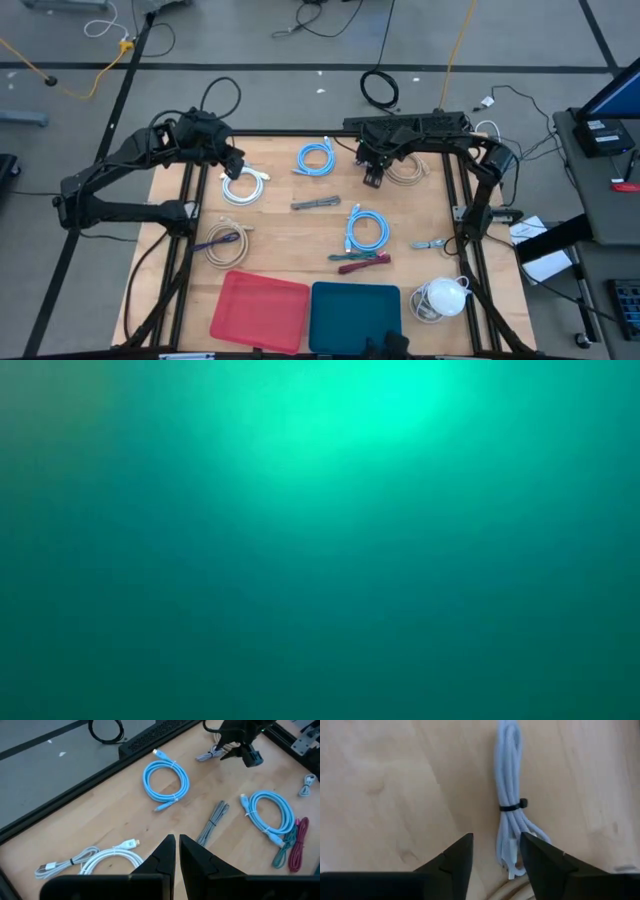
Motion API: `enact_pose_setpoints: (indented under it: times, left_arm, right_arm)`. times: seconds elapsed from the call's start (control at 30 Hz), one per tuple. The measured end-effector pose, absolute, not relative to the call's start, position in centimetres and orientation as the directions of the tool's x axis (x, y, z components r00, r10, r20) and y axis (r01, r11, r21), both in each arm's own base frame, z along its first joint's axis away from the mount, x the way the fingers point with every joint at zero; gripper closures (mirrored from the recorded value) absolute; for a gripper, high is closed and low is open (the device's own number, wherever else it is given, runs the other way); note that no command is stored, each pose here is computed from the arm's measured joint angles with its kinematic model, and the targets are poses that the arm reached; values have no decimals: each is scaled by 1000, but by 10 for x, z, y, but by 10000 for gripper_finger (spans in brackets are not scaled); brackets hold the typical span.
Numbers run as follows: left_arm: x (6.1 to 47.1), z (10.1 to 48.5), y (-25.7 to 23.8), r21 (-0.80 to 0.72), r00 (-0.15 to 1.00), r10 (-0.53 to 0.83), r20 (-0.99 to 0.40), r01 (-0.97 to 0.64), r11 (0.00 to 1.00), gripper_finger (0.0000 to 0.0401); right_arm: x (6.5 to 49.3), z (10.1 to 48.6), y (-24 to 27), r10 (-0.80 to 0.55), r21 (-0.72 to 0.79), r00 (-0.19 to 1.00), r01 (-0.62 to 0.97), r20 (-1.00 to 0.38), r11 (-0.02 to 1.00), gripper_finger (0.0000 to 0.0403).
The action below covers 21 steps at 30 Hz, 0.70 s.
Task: Pick & Place USB Port
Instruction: Put the top right white USB cable into the blue bin
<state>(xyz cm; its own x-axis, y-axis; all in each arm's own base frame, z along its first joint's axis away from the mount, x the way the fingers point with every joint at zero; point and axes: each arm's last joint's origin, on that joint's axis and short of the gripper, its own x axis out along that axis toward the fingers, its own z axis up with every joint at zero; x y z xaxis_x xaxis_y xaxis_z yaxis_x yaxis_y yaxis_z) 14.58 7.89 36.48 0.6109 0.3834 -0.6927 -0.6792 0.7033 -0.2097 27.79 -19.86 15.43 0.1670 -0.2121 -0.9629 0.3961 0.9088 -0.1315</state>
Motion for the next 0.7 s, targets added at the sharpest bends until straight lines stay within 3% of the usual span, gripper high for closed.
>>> enact_pose_setpoints:
  times: [0.23,0.47,0.6,0.7]
  left_arm:
    - [148,366,77,-214,623,376,-686,-666,714,375]
    - [149,367,76,-218,636,375,-675,-656,723,375]
    - [151,368,76,-220,651,382,-656,-649,728,375]
    - [151,369,77,-222,655,384,-650,-648,729,375]
  right_arm:
    - [274,147,-197,-275,-235,25,444,-961,865,387]
    - [276,168,-182,-314,-255,57,461,-948,850,399]
    - [276,204,-167,-368,-242,180,488,-912,838,400]
    - [269,235,-144,-307,-119,297,517,-904,848,401]
